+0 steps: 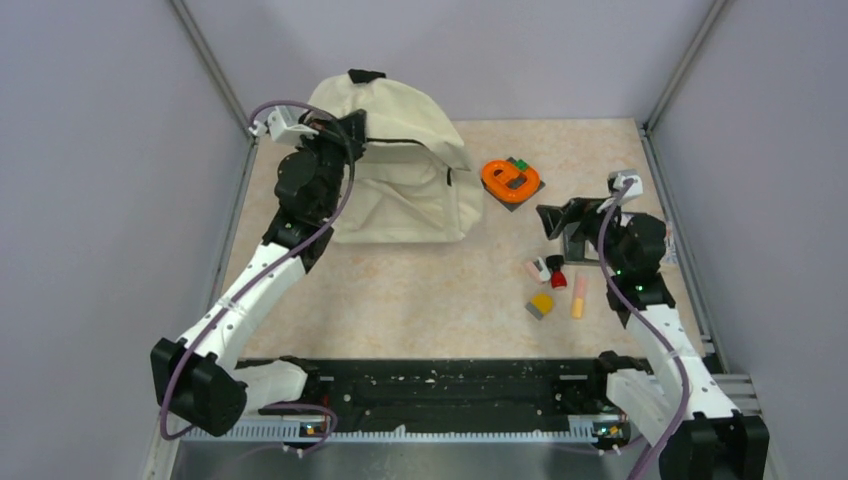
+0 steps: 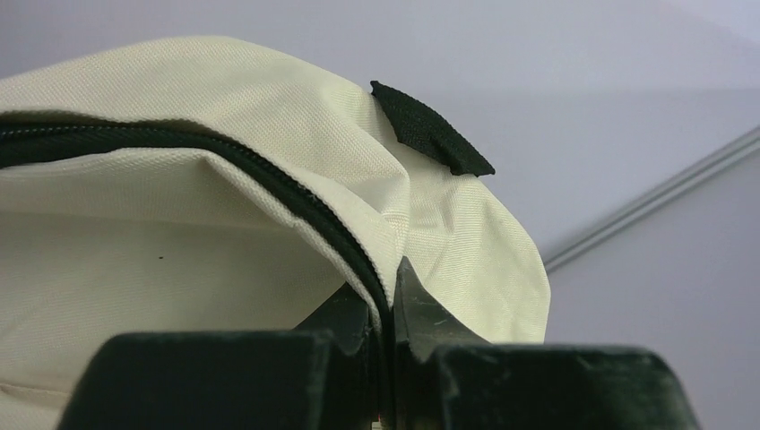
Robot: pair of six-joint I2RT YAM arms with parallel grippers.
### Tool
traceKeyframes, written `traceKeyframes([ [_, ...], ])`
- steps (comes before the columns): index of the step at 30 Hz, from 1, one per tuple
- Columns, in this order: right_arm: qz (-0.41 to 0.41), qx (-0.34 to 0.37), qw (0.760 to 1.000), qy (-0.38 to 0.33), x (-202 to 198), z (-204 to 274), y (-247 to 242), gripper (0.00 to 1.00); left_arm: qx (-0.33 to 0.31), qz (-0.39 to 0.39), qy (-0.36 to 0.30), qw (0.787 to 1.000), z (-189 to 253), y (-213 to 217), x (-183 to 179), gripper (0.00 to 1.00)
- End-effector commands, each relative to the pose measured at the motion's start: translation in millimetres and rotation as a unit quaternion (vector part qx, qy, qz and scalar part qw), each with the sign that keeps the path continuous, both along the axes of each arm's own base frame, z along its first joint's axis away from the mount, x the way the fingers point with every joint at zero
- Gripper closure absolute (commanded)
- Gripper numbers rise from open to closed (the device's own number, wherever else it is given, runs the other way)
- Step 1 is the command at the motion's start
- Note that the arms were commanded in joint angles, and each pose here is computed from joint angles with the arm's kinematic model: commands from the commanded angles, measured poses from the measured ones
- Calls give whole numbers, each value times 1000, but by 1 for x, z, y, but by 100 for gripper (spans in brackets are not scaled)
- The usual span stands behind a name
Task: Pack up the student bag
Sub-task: Pick up the student bag at the corner of the board.
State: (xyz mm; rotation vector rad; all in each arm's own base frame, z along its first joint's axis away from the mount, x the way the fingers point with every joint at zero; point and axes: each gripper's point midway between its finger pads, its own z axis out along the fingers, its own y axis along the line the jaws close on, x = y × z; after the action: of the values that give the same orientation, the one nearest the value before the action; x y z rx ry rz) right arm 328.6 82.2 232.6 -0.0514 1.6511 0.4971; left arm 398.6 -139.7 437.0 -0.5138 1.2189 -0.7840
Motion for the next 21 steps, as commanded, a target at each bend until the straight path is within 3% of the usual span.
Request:
traceKeyframes([
  [1,134,-14,988,-77,-32,58,38,2,-36,-105,-1,994,19,-29,-31,100],
  [5,222,-3,970,-100,-56,78,73,2,-37,-144,27,989,-7,-41,-42,100],
  [10,307,-10,949,-72,-77,73,116,4,-28,-192,68,979,-32,-56,-53,100],
  [18,318,-55,946,-17,-88,29,165,10,-28,-211,82,974,-45,-59,-63,100],
  [21,298,-25,954,-8,-88,18,172,13,-25,-211,79,974,-43,-58,-66,100],
])
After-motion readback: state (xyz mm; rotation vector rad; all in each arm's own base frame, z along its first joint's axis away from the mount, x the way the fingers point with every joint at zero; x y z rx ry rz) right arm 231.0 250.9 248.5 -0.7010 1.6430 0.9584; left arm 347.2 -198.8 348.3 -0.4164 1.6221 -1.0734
